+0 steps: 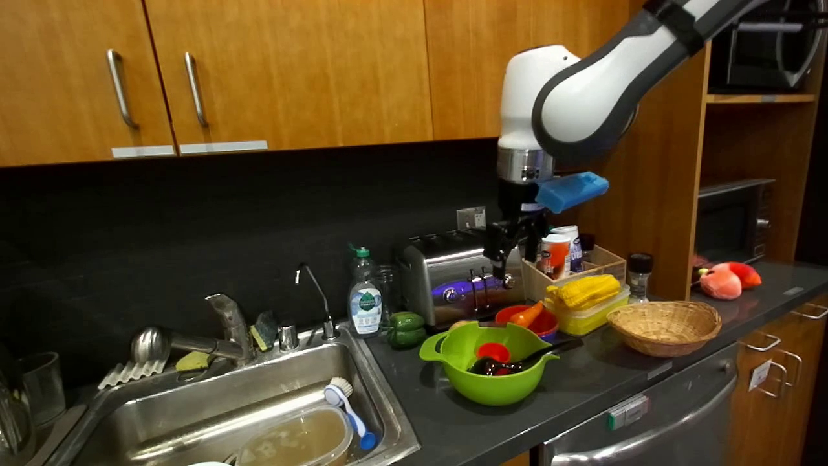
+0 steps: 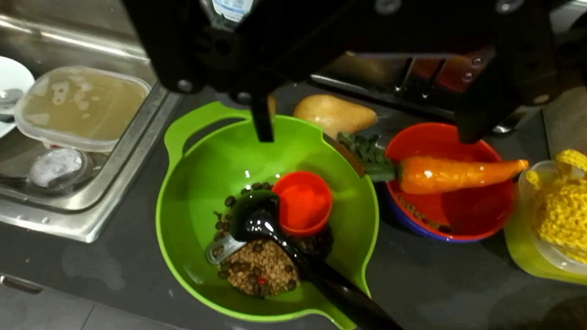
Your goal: Move the black ladle to the basket.
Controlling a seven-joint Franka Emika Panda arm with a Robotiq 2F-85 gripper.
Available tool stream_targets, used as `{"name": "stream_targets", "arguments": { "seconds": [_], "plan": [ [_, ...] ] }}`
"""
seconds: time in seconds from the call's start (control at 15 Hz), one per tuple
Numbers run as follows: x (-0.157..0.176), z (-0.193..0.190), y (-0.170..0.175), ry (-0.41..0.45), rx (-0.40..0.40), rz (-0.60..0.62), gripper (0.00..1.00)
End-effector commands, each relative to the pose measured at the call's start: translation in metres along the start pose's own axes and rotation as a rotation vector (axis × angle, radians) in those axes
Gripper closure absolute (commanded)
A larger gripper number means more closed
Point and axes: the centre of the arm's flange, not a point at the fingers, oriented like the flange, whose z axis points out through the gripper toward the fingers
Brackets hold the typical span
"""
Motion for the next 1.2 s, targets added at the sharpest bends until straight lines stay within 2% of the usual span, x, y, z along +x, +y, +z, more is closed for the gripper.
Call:
{"name": "stream_targets", "arguments": {
  "seconds": [0.0,0.4,0.73,1.0,1.13],
  "plan": [
    [0.037,0.021,0.001,-0.190,0.043,0.029,0.00],
    [0.045,0.057,-0.010,-0.516,0.164,0.015,0.00],
    [0.049,0.083,-0.015,-0.714,0.238,-0.002,0.00],
    [0.052,0.102,-0.012,-0.781,0.244,-0.006,0.00],
    [0.058,0.113,-0.004,-0.671,0.193,-0.004,0.00]
  ]
}}
